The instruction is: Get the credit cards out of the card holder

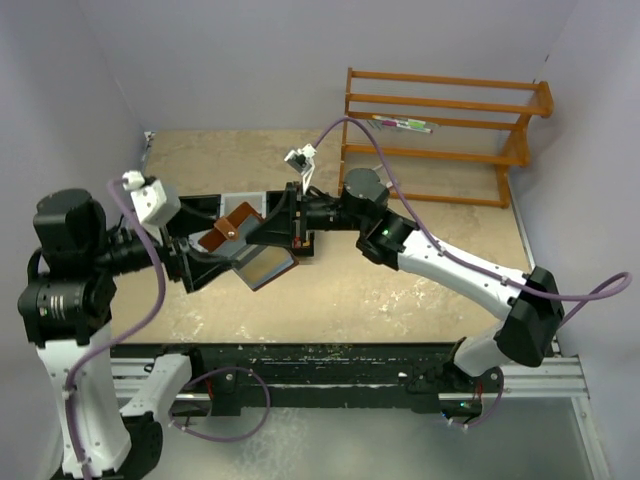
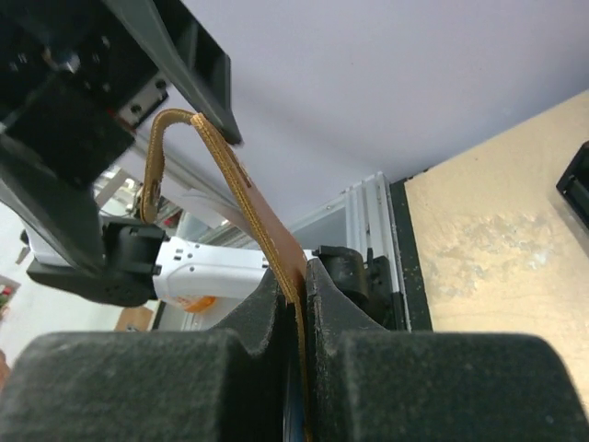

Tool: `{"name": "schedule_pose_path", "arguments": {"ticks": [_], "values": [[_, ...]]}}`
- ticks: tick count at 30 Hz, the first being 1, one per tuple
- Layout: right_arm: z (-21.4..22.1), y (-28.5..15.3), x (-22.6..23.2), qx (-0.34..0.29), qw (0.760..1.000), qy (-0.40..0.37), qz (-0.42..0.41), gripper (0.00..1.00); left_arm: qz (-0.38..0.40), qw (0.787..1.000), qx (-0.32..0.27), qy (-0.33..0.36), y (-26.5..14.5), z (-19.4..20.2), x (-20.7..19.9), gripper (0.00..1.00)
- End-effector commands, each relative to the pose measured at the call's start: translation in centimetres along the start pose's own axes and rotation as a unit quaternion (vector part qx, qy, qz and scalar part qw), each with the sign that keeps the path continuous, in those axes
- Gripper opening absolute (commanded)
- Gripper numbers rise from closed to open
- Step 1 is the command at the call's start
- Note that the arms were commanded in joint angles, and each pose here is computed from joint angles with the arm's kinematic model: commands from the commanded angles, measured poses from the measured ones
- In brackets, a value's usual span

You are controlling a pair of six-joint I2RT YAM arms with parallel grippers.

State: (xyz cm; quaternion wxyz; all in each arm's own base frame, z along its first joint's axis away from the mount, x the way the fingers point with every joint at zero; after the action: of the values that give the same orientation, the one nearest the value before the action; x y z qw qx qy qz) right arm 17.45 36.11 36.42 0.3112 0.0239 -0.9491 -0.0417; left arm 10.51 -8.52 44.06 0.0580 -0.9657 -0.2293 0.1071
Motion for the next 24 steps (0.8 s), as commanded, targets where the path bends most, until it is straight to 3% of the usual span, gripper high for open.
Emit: {"name": "schedule_pose_path", "arguments": {"ticks": [1,7,12,17,22,24], "values": [[-2.5,1.2,3.2,-0.022,0.998,-0.056,0.016,0.0,-0.072,0.994,0.014,0.085,-0.5,2.1,1.3,0.85],[-2.5,1.5,4.1,-0.021,0.997,-0.076,-0.015,0.0,-0.166,0.98,0.036,0.104,-1.3,2.8,3.4,0.67],[-1.7,0.7,4.8,-0.021,0.994,-0.096,-0.052,0.0,-0.102,0.991,0.004,0.09,-1.0,1.7,1.1,0.3],[-1.5,0.7,5.2,-0.013,0.992,-0.1,-0.072,0.0,-0.034,0.999,0.006,-0.002,0.1,2.3,0.9,0.01],[-0.8,0.0,6.1,0.002,0.988,-0.084,-0.127,0.23,-0.002,0.996,-0.005,-0.089,0.8,2.1,0.8,0.0],[-0.3,-0.6,6.2,0.011,0.986,-0.088,-0.14,0.39,0.022,0.993,-0.012,-0.119,1.0,1.6,0.5,0.0]]}}
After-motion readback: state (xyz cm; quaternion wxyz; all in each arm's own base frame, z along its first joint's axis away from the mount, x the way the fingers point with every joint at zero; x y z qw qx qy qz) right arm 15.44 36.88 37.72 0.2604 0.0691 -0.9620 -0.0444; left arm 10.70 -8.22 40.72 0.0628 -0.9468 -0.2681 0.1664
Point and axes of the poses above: each gripper's point midway between its finger pads, its own y axis out along the fingers, its own x axis along the line the jaws close on, z = x × y, the point moved 7 cm from there along -y, back along the fingers, and after that the axes turned 3 degrees about -y, right-handed, at the moved point
